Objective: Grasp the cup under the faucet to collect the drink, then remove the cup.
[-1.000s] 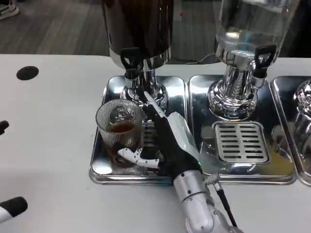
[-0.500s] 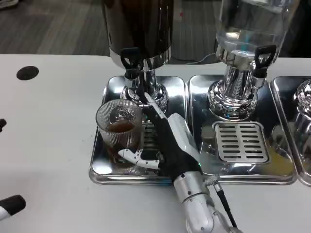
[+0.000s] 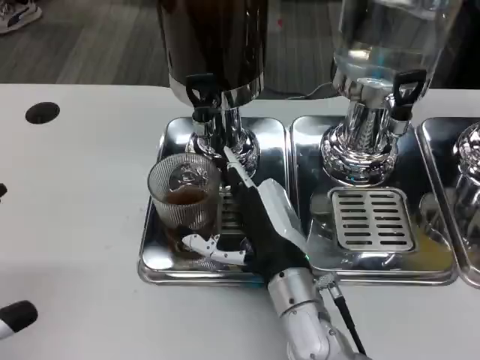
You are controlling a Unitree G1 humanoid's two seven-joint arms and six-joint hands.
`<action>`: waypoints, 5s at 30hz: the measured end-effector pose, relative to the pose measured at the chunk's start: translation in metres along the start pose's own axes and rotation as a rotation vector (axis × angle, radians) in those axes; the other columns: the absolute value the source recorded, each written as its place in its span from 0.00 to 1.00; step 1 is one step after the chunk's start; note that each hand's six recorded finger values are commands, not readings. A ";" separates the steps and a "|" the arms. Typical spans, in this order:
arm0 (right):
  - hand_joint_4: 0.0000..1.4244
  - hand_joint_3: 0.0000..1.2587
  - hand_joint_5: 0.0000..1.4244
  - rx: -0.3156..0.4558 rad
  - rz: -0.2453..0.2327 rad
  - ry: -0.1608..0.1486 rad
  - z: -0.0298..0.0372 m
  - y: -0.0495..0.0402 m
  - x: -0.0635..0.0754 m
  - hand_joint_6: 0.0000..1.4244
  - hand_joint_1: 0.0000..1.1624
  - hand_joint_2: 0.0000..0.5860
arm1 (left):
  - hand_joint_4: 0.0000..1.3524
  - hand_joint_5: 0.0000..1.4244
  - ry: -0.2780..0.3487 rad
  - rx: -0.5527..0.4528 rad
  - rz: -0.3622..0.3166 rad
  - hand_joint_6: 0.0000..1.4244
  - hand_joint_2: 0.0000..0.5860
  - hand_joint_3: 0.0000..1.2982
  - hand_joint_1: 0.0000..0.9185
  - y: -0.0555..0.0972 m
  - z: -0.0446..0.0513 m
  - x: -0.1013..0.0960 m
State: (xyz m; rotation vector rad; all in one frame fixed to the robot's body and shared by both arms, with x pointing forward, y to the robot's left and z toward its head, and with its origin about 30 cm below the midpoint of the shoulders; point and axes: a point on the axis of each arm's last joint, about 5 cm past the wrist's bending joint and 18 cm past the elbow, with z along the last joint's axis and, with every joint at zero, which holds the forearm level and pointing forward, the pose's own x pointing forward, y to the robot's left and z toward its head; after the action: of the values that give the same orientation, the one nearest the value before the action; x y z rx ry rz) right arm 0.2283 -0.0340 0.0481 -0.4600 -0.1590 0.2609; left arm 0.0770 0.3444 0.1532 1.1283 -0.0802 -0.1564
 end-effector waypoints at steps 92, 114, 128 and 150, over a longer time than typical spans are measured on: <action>0.02 0.01 0.08 0.076 -0.036 0.034 -0.0039 -0.0141 -0.005 0.13 0.77 0.30 | 0.00 0.00 -0.034 -0.019 0.000 0.00 0.01 0.00 0.00 -0.005 0.0076 0.008; 0.14 0.12 0.16 0.058 -0.026 0.033 0.0039 -0.0101 0.007 0.15 0.76 0.31 | 0.00 0.00 -0.015 -0.029 0.008 0.00 0.01 0.00 0.00 -0.006 0.0065 0.003; 0.21 0.24 0.20 0.069 -0.057 0.043 0.0009 -0.0114 0.003 0.17 0.75 0.34 | 0.00 0.00 -0.017 -0.030 0.005 0.00 0.01 0.00 0.00 -0.006 0.0067 0.004; 0.23 0.28 0.22 0.073 -0.100 0.043 -0.0065 -0.0208 -0.020 0.18 0.74 0.35 | 0.00 0.00 -0.018 -0.043 0.014 0.00 0.01 0.00 0.00 -0.007 0.0071 0.004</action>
State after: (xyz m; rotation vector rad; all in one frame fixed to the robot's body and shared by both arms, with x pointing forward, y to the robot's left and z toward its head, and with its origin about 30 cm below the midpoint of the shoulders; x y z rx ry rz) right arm 0.2146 -0.0604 0.0500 -0.3840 -0.1296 0.1584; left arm 0.0788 0.3344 0.1495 1.0829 -0.1005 -0.1556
